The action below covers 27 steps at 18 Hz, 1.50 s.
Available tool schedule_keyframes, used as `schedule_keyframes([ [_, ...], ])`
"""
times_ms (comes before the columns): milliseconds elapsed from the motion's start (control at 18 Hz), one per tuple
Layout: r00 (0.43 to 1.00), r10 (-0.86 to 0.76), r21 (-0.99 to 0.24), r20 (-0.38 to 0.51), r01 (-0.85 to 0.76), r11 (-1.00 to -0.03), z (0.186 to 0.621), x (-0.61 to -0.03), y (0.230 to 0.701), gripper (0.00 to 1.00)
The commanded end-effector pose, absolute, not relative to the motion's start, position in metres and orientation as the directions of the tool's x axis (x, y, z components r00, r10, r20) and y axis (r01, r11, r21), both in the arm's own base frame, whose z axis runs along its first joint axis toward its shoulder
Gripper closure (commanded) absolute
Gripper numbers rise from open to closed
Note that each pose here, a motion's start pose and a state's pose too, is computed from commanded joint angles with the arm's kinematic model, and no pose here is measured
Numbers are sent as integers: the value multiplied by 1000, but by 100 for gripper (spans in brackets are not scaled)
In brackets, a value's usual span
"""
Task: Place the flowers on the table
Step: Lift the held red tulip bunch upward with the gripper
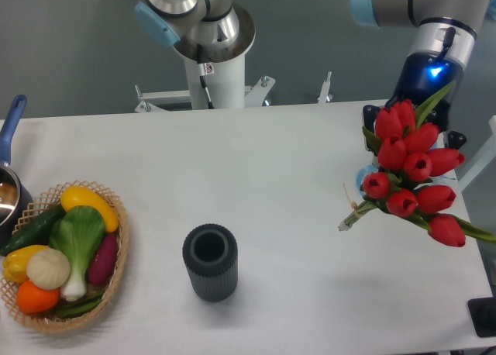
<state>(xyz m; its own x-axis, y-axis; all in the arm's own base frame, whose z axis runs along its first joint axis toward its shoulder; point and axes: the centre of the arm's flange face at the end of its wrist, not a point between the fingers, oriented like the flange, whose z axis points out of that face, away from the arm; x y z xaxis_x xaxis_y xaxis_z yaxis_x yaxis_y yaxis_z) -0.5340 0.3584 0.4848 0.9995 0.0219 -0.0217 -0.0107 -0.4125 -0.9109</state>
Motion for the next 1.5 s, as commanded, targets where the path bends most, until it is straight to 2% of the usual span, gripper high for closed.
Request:
schedule_keyframes([
  [444, 999, 25, -907, -21, -8, -420, 485, -528, 358, 61],
  [778, 988, 116, -822, -102, -18, -569, 489, -525, 350, 61],
  [1056, 965, 154, -648, -214, -22, -762, 472, -502, 365, 61],
  [1167, 956, 98, -550, -277, -74, -832, 459, -490, 374, 61],
  [1500, 939, -77, -239, -334, -164, -957, 408, -468, 407, 61],
])
